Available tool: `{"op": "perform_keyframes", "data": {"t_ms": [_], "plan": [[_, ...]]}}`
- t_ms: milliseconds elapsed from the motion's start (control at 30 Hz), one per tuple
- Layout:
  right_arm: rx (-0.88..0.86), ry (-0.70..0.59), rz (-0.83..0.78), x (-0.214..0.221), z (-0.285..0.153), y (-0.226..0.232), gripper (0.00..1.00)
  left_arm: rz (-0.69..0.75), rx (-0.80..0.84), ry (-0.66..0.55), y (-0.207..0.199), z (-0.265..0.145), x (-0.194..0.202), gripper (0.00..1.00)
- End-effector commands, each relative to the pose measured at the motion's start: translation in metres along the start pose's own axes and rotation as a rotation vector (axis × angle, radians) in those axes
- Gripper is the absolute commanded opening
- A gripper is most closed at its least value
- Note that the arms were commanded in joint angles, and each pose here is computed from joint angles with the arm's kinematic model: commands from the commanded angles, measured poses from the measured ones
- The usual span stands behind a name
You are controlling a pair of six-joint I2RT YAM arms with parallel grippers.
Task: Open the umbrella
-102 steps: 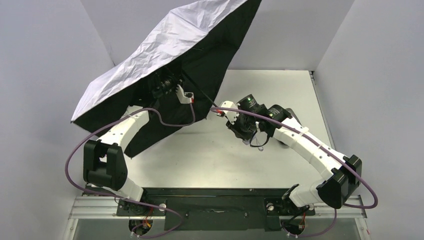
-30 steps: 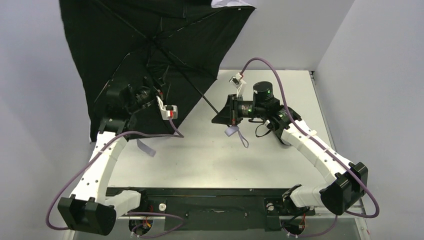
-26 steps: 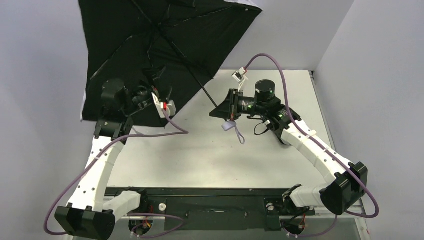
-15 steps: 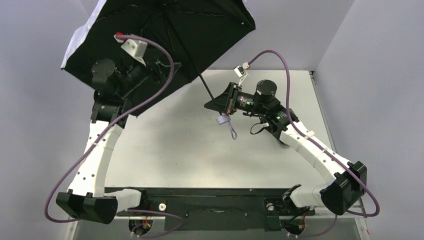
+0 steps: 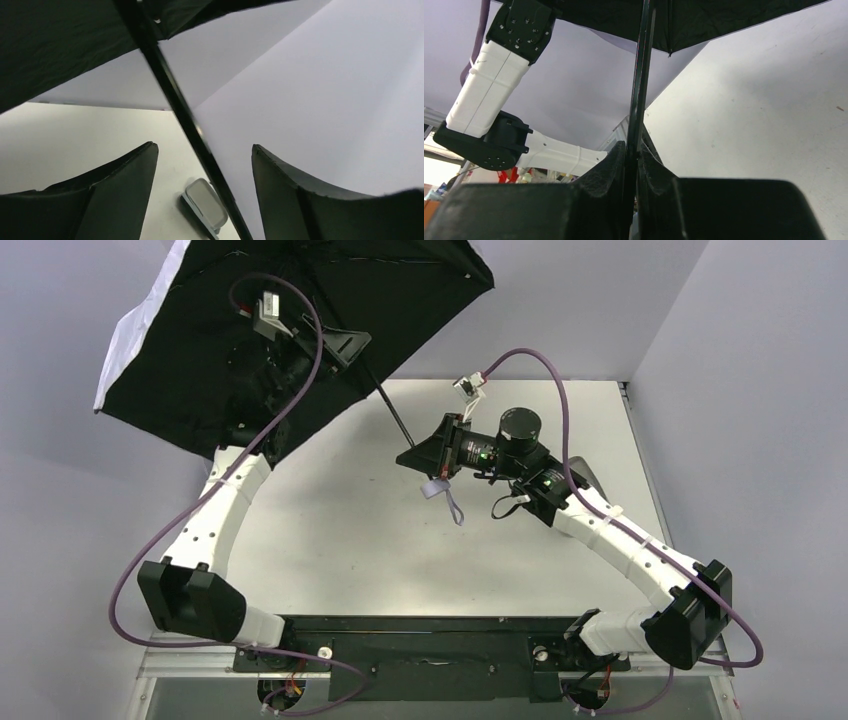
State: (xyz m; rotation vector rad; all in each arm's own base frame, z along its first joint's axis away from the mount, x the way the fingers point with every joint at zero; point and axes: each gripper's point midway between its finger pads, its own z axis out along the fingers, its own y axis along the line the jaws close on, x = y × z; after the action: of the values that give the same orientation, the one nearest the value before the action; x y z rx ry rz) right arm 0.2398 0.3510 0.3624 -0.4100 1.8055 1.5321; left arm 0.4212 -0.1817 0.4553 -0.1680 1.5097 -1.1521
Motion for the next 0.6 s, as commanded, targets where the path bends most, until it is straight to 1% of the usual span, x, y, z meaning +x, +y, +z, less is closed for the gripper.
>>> {"op": "perform_keyframes", "data": {"t_ms": [0, 33, 67, 100, 133, 167, 200, 233, 267, 300, 333, 367, 400, 433, 467, 500, 533, 567], "plan": [[-0.153, -0.205, -0.253, -0.054, -0.013, 0.063, 0.0, -0.087, 0.028, -0.114, -0.015, 0.011, -0.031, 0.57], [-0.15, -0.2, -0.254, -0.052, -0.012, 0.061, 0.0, -0.092, 0.032, -0.118, -0.015, 0.012, -0.032, 0.53], [-0.146, -0.196, -0.259, -0.051, -0.012, 0.06, 0.0, -0.094, 0.048, -0.126, -0.017, 0.014, -0.034, 0.45], [-0.143, -0.194, -0.262, -0.051, -0.012, 0.059, 0.0, -0.091, 0.06, -0.131, -0.019, 0.015, -0.035, 0.42], [-0.136, -0.186, -0.264, -0.048, -0.011, 0.056, 0.0, -0.082, 0.082, -0.143, -0.023, 0.016, -0.038, 0.36], [-0.132, -0.183, -0.268, -0.047, -0.012, 0.055, 0.0, -0.072, 0.1, -0.138, -0.027, 0.016, -0.038, 0.24], [-0.119, -0.17, -0.272, -0.043, -0.011, 0.05, 0.0, -0.046, 0.123, -0.146, -0.03, 0.017, -0.04, 0.17], [-0.11, -0.161, -0.295, -0.04, -0.011, 0.046, 0.0, -0.023, 0.139, -0.143, -0.033, 0.017, -0.041, 0.04], [-0.089, -0.133, -0.298, -0.033, -0.011, 0.039, 0.0, -0.019, 0.138, -0.138, -0.032, 0.018, -0.04, 0.01], [-0.075, -0.127, -0.342, -0.032, -0.012, 0.035, 0.05, -0.018, 0.129, -0.128, -0.03, 0.018, -0.038, 0.0], [-0.045, -0.106, -0.346, -0.028, -0.014, 0.027, 0.1, -0.017, 0.126, -0.119, -0.029, 0.018, -0.036, 0.0], [-0.025, -0.109, -0.389, -0.03, -0.018, 0.022, 0.21, -0.011, 0.123, -0.101, -0.028, 0.018, -0.032, 0.0], [0.009, -0.093, -0.391, -0.027, -0.021, 0.013, 0.29, -0.008, 0.122, -0.092, -0.029, 0.015, -0.029, 0.0], [0.035, -0.101, -0.425, -0.033, -0.028, 0.008, 0.44, -0.005, 0.107, -0.074, -0.024, 0.014, -0.023, 0.0], [0.071, -0.077, -0.425, -0.029, -0.033, -0.001, 0.49, 0.005, 0.106, -0.066, -0.028, 0.011, -0.019, 0.0], [0.101, -0.079, -0.47, -0.034, -0.041, -0.008, 0.56, 0.023, 0.06, -0.049, -0.019, 0.01, -0.012, 0.0], [0.143, -0.042, -0.48, -0.027, -0.047, -0.018, 0.59, 0.032, 0.054, -0.042, -0.024, 0.008, -0.007, 0.0], [0.172, -0.03, -0.565, -0.028, -0.057, -0.022, 0.67, 0.049, 0.008, -0.033, -0.017, 0.006, 0.0, 0.0]]}}
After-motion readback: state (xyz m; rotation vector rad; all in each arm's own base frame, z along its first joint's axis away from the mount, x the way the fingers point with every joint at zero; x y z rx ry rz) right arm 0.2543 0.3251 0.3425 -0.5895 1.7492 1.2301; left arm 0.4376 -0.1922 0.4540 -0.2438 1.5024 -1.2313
